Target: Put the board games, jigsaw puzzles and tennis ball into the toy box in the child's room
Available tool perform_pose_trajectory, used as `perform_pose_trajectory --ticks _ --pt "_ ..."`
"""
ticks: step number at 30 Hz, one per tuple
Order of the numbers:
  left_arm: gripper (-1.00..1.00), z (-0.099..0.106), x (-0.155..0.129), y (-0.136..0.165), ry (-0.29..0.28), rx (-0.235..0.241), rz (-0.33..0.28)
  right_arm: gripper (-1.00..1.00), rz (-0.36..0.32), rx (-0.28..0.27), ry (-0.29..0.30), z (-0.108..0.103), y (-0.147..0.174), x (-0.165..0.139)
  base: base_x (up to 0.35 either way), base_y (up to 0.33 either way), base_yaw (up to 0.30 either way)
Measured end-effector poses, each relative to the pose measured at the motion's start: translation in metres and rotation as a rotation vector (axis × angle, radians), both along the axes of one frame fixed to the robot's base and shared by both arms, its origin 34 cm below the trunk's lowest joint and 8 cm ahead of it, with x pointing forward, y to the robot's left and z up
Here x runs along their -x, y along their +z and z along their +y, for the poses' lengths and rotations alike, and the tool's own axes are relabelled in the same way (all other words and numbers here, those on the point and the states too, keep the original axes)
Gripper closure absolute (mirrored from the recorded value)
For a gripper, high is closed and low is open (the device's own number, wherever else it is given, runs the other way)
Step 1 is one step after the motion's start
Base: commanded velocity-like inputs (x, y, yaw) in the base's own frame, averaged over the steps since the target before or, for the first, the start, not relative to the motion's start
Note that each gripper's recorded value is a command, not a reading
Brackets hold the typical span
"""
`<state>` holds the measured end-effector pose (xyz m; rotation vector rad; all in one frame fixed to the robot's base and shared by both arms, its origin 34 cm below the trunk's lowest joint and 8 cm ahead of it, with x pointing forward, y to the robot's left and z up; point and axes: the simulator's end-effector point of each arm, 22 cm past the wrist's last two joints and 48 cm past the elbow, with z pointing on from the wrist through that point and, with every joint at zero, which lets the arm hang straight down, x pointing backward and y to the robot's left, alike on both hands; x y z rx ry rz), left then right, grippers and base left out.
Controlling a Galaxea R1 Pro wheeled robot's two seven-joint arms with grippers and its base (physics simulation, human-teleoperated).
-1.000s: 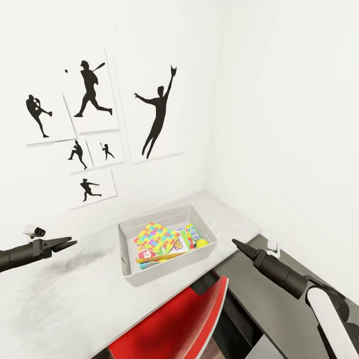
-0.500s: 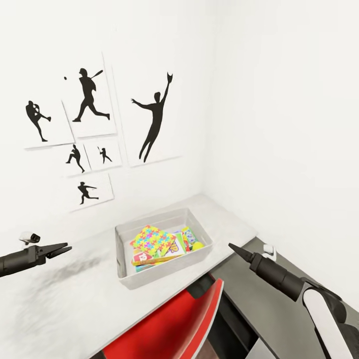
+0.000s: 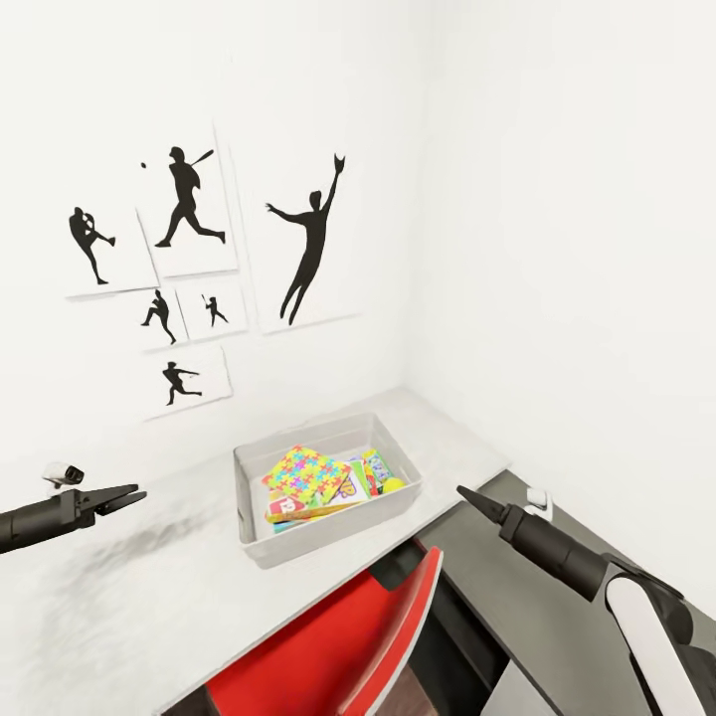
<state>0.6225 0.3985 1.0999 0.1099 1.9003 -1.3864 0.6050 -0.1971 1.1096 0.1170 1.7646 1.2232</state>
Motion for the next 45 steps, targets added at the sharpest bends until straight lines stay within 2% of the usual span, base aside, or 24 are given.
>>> perform_pose_trajectory --ticks 13,24,32,45 --pt "-1.0 -0.001 0.0 0.001 -0.002 0.001 -0.002 -1.0 -0.002 -0.005 -0.002 0.001 0.001 0.0 -0.02 0.0 -0.008" --pt "-1.0 -0.001 0.002 0.01 -0.004 0.005 -0.021 -1.0 -0.019 -0.009 0.0 0.002 0.009 0.002 -0.263 0.006 -0.061" --pt "-1.0 -0.001 0.004 0.017 -0.006 0.007 -0.036 -1.0 -0.036 -0.009 -0.002 0.002 0.016 0.003 -0.266 0.147 -0.007" --pt "-1.0 -0.001 0.007 0.028 -0.007 0.006 -0.058 -1.0 -0.076 -0.006 -0.016 0.0 0.03 0.004 -0.044 0.043 0.0"
